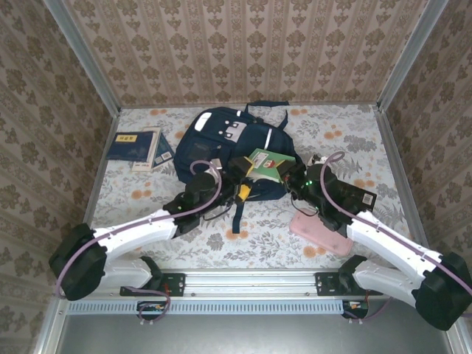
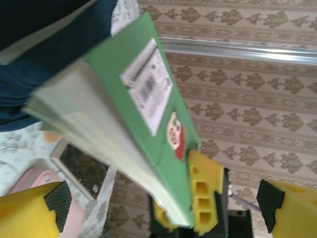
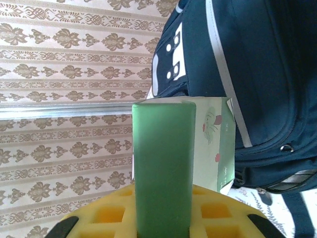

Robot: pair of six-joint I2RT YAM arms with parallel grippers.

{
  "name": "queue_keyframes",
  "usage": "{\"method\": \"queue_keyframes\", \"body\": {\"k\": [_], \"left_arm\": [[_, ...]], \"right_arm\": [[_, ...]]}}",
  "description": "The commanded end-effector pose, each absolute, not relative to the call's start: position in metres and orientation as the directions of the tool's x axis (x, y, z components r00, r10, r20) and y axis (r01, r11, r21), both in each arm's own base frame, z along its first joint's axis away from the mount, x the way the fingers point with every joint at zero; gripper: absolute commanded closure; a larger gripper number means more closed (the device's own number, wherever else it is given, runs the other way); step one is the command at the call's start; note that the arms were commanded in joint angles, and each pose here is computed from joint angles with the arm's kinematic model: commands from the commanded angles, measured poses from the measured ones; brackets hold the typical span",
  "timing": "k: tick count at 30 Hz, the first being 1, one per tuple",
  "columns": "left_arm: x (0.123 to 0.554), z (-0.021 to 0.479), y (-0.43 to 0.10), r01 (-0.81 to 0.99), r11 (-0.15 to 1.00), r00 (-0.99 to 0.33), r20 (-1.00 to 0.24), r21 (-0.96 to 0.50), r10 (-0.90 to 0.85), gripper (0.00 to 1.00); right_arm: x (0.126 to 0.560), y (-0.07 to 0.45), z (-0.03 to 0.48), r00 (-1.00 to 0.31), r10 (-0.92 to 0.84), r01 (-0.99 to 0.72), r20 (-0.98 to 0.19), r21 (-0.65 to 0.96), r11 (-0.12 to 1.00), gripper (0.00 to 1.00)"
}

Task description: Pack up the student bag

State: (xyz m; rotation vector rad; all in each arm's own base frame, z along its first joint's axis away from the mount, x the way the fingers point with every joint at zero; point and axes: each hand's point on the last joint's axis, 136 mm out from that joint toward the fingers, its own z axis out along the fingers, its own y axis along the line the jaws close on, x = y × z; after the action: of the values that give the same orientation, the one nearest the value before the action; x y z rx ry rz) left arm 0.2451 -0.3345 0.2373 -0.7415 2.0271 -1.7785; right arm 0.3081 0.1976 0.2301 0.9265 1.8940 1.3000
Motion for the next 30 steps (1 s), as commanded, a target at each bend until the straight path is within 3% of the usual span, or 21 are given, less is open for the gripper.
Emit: {"method": "queue_keyframes", "body": {"k": [1, 12, 20, 30], "left_arm": [[0.255, 0.271, -0.344, -0.141, -0.038, -0.777, 0.134, -0.989, -0.615, 0.00], [0.266, 0.252, -0.352, -0.195, -0.007, -0.720, 0.148, -0.981, -0.678, 0.09], [0.295, 0.246, -0.305, -0.169, 0.026, -0.596, 0.081, -0.985, -0.799, 0.34], [0.299, 0.241, -0.297, -0.171, 0.043, -0.574, 0.064, -0.984, -0.816, 0.53]], "right_arm": [[0.320, 0.202, 0.283, -0.483, 0.873, 0.078, -0.071, 0.989, 0.123, 1.00], [0.308, 0.216, 0.296, -0.521, 0.853, 0.044, -0.028, 0.997, 0.059, 1.00], [0.286, 0.217, 0.292, -0.562, 0.827, 0.037, -0.011, 0.999, 0.039, 1.00], [0.276, 0.216, 0.279, -0.584, 0.812, 0.056, 0.004, 0.998, 0.036, 1.00]]}}
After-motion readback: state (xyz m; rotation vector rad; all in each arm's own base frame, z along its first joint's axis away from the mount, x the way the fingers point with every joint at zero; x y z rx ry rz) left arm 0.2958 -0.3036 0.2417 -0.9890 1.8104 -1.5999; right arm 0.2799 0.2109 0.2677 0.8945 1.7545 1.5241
